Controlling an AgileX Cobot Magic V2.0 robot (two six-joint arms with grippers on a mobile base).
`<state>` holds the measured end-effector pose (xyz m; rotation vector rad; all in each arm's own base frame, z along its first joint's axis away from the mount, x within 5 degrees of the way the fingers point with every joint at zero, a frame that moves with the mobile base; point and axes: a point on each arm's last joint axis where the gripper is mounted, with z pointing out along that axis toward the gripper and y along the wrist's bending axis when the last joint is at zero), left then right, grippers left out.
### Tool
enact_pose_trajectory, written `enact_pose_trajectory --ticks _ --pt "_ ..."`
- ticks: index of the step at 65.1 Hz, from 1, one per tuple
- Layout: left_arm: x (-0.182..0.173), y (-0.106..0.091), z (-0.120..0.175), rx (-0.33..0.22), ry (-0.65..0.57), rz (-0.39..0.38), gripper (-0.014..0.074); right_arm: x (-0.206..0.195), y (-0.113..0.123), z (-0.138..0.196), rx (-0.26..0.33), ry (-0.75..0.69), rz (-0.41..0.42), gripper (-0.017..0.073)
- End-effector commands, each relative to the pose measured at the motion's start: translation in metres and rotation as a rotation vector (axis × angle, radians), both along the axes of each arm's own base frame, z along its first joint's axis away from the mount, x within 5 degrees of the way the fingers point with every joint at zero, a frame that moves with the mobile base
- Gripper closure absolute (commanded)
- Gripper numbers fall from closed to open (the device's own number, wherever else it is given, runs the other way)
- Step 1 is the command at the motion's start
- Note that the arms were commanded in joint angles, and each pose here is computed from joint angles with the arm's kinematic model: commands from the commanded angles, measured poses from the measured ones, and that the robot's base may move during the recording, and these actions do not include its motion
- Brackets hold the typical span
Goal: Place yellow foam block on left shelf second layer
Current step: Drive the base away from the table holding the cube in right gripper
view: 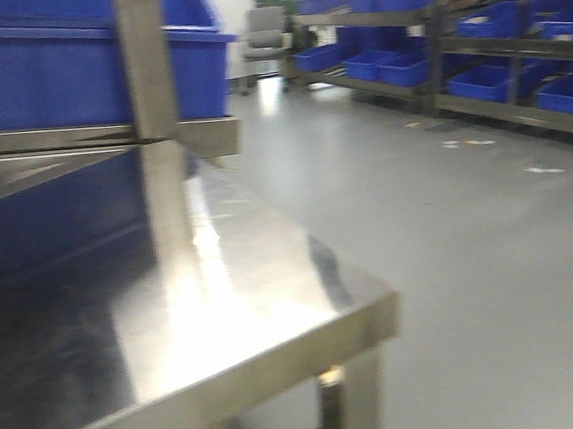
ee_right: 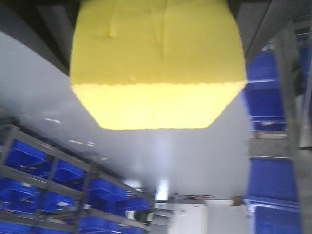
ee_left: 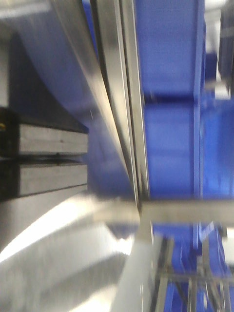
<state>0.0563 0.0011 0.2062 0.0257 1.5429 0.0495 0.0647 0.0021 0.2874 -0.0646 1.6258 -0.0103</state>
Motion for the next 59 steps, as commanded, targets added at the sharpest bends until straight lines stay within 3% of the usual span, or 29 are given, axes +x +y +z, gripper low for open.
enact_pose_trajectory --ticks 1,59 --pt "-0.001 -0.0012 0.0 -0.01 -0.077 -0.015 0.0457 -0.0008 -0.0005 0.0176 0.001 -0.116 -0.008 0.0084" --pt "-0.001 -0.0012 0.0 -0.01 -0.077 -0.015 0.0457 -0.0008 -0.0005 0.0176 0.001 -0.116 -0.008 0.0084"
